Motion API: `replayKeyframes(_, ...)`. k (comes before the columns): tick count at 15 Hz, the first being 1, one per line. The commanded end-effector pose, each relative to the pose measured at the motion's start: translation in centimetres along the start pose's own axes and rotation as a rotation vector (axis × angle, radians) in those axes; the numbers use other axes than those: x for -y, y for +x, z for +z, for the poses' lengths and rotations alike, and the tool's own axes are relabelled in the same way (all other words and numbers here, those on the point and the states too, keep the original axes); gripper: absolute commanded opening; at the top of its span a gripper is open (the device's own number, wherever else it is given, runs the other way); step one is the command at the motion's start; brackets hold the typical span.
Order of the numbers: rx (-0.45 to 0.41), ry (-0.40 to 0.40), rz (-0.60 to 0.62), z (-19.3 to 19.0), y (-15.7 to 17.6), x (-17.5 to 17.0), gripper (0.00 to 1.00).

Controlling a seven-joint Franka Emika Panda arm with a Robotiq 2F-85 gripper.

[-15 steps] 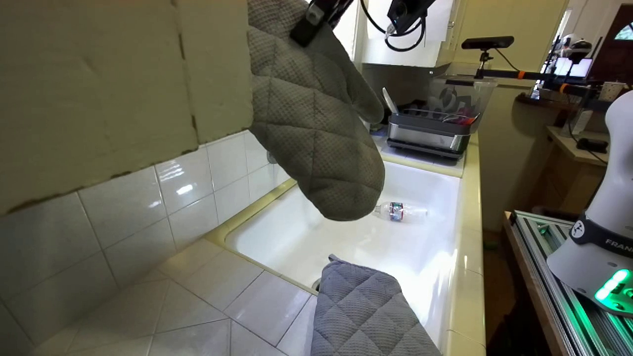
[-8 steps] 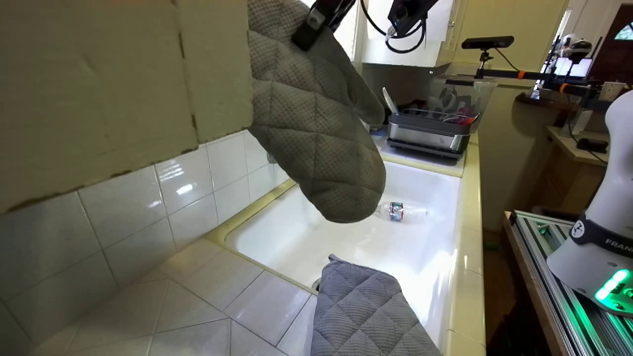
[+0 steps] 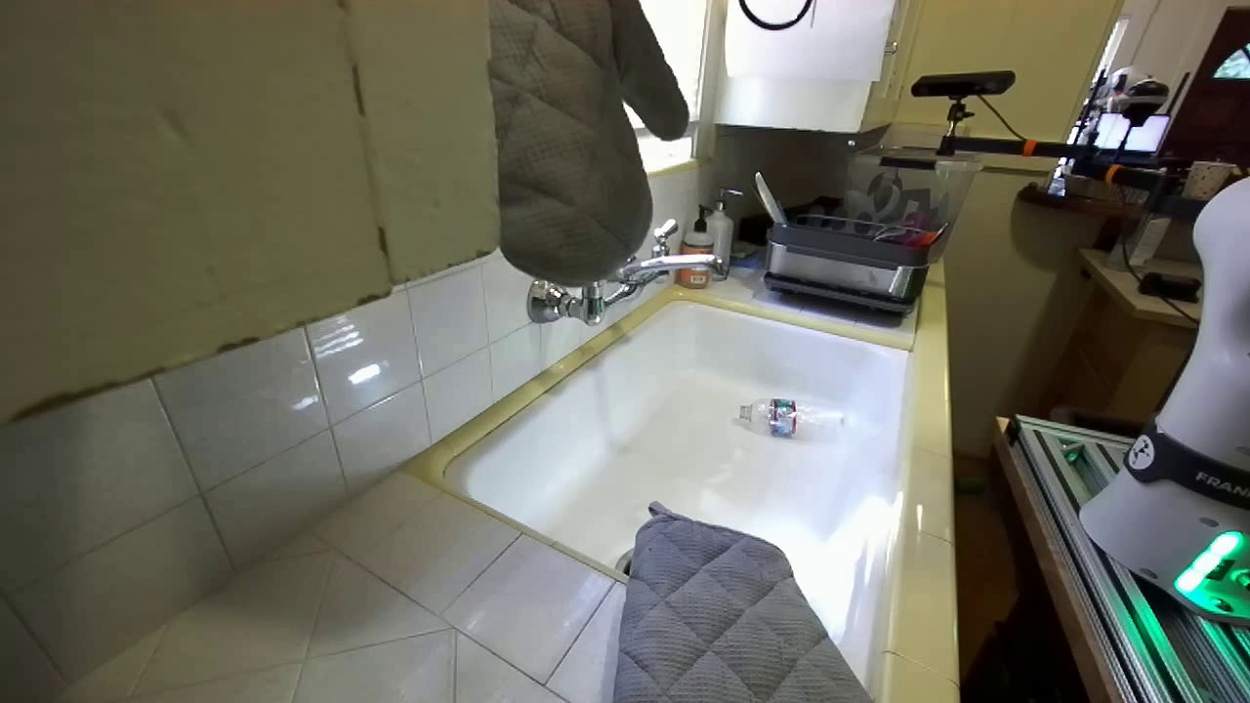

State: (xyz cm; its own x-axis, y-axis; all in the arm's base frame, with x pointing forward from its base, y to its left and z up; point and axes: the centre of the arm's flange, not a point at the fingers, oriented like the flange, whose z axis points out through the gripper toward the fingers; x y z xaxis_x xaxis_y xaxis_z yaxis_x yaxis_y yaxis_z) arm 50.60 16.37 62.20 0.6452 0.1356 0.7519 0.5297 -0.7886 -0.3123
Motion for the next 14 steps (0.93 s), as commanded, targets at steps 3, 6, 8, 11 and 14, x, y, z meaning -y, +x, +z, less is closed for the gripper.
replayKeyframes(3, -0.068, -0.025, -0.143, -2.4, 3.9, 1.5, 0.04)
replayKeyframes(6, -0.082, -0.042, -0.229, -3.1, 5.7, 2.7, 0.04)
replayKeyframes(8, -0.090, -0.049, -0.280, -3.7, 6.8, 3.6, 0.04)
replayKeyframes(11, -0.104, -0.067, -0.351, -4.5, 8.4, 5.0, 0.04)
replayKeyframes(14, -0.119, -0.090, -0.424, -5.4, 9.9, 6.4, 0.04)
